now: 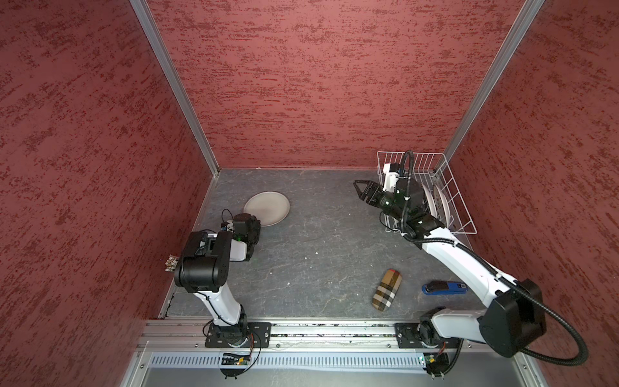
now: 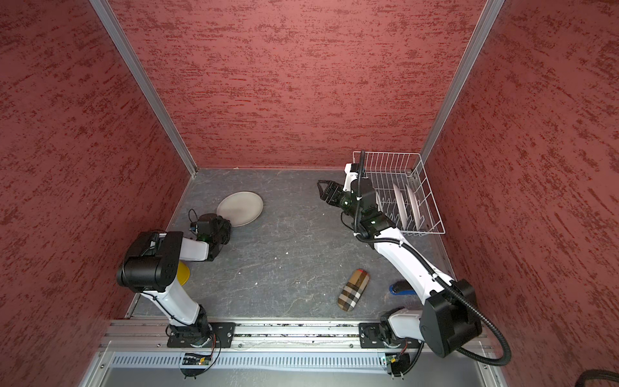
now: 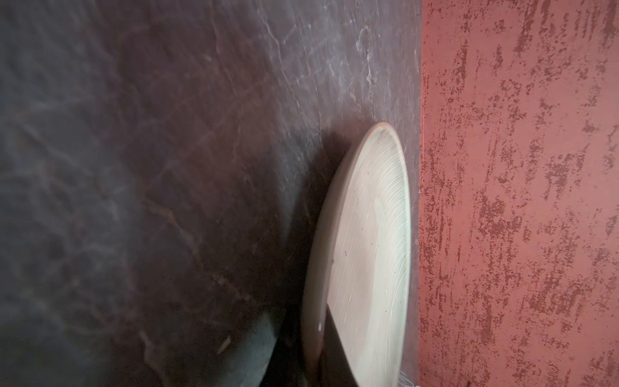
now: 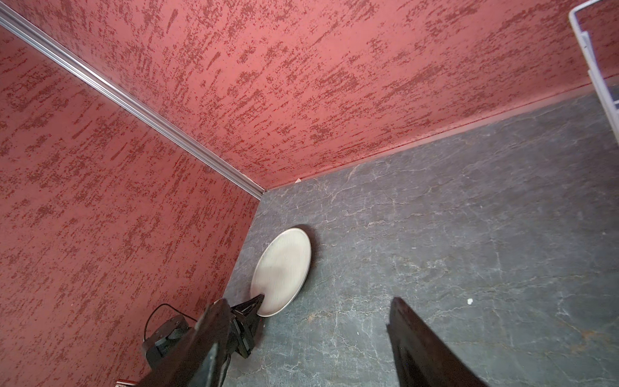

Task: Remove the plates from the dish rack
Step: 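Hold the plate upright with the left gripper while the right gripper returns to the rack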

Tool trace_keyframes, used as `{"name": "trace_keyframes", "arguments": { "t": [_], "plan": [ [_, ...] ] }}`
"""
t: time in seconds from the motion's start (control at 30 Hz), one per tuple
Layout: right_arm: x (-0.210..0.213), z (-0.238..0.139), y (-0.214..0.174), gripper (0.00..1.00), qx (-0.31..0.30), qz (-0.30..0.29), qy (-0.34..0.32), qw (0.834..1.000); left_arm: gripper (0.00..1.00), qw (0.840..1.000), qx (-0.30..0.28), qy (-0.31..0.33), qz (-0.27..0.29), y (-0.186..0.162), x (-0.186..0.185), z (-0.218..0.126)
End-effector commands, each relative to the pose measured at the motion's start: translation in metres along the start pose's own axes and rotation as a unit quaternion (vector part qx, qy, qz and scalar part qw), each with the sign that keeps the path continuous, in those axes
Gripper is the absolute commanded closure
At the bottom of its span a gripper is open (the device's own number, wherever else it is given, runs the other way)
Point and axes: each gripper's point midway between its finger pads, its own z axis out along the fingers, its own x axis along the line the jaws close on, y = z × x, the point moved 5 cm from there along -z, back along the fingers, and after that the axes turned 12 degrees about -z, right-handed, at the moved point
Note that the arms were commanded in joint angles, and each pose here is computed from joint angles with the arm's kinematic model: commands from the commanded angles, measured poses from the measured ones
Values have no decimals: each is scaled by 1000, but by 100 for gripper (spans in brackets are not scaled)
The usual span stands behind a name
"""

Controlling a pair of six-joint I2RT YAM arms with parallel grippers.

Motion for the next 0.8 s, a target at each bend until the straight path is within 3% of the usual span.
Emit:
{"name": "trace_keyframes", "arguments": {
  "t": [0.0,0.1,0.23,0.3,0.77],
  "plan": [
    [6,-7,12,25,-19,-9,1,1000,100,994,11,-107,-20,0,-52,0],
    [7,-7,12,25,-19,-9,1,1000,100,994,14,-104,-27,1,-45,3],
    [7,-7,13,24,-19,-11,0,1000,72,994,20,-101,-27,0,-40,3],
    [7,-7,13,24,-19,-12,-1,1000,64,994,21,-100,-27,-1,-38,3],
    [5,-15,17,24,-25,-20,-17,999,38,995,25,-93,-37,-2,-30,-3]
  ]
}}
